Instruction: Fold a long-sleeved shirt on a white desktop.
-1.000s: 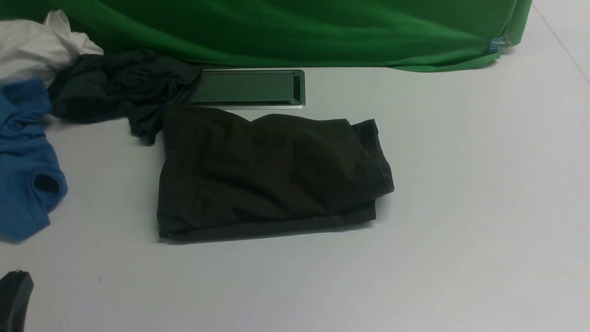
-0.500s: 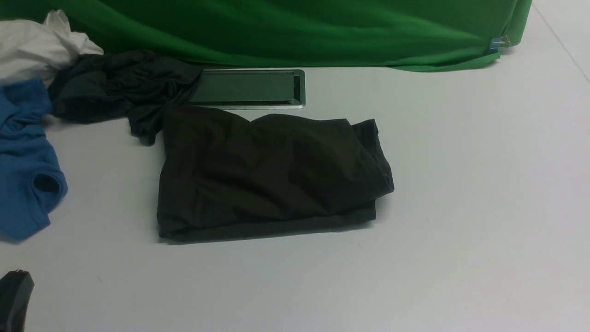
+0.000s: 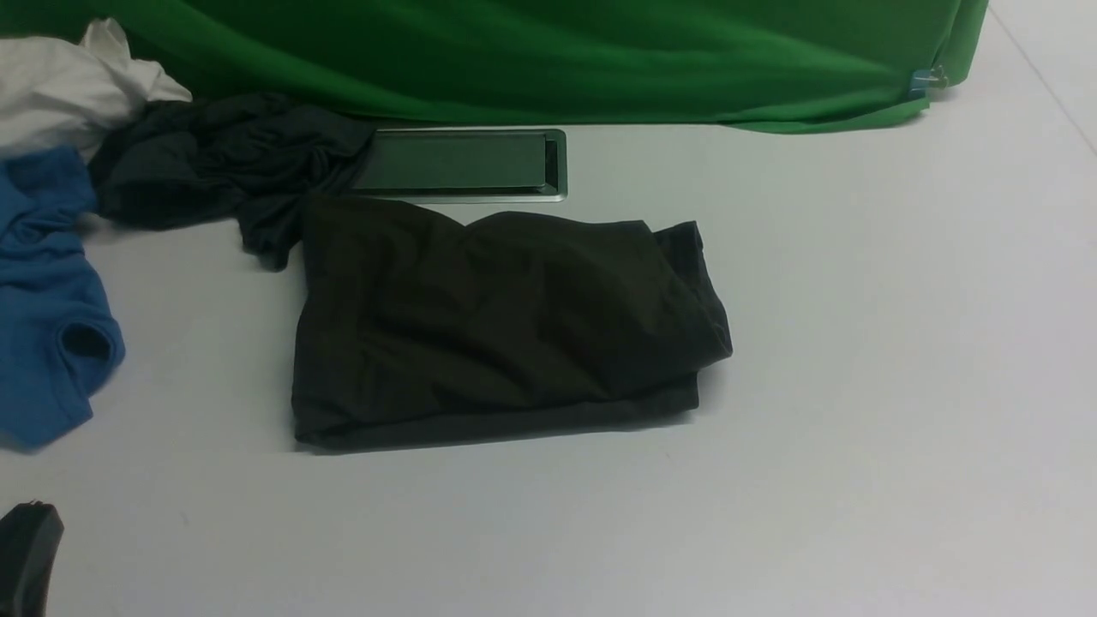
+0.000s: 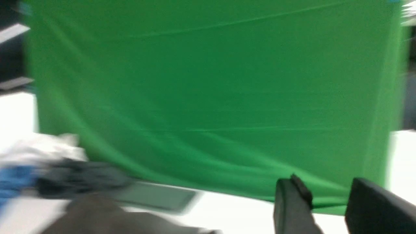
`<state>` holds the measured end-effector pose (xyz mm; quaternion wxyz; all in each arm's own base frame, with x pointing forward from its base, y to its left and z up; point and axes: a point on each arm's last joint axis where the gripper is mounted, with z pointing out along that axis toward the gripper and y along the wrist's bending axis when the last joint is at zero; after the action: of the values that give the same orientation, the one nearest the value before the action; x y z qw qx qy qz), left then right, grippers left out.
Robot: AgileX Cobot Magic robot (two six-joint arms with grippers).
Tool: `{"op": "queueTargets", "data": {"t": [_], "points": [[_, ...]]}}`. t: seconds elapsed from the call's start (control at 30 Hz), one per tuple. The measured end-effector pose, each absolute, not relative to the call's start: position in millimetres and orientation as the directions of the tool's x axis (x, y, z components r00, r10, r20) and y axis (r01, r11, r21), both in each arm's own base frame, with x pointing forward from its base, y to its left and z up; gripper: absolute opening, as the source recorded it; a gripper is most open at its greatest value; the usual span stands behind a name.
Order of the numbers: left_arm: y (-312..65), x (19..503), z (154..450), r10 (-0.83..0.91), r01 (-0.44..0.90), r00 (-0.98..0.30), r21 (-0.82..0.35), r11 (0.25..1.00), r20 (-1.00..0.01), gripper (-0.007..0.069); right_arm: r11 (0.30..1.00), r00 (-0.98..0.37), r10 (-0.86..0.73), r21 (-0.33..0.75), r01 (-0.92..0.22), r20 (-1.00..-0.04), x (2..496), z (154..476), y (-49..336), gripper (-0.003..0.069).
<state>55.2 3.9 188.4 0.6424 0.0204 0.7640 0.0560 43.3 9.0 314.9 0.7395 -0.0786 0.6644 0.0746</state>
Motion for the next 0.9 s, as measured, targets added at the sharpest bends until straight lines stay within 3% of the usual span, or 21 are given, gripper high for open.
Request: {"op": "queueTargets", "data": {"t": [0.13, 0.47, 0.9], "points": [[4, 55, 188, 0.103, -0.041, -0.174, 0.112, 0.993, -0.979, 0.002, 0.997, 0.029, -0.062, -0.064, -0.043, -0.998, 52, 287, 2, 0.0239], [4, 55, 189, 0.103, -0.041, -0.172, 0.111, 0.993, -0.98, 0.002, 0.997, -0.163, -0.07, -0.071, 0.0, -0.984, 55, 192, -1, 0.0239], [4, 55, 189, 0.103, -0.041, -0.172, 0.111, 0.993, -0.98, 0.002, 0.998, -0.162, -0.063, -0.064, -0.001, -0.985, 56, 188, -1, 0.0239]]}}
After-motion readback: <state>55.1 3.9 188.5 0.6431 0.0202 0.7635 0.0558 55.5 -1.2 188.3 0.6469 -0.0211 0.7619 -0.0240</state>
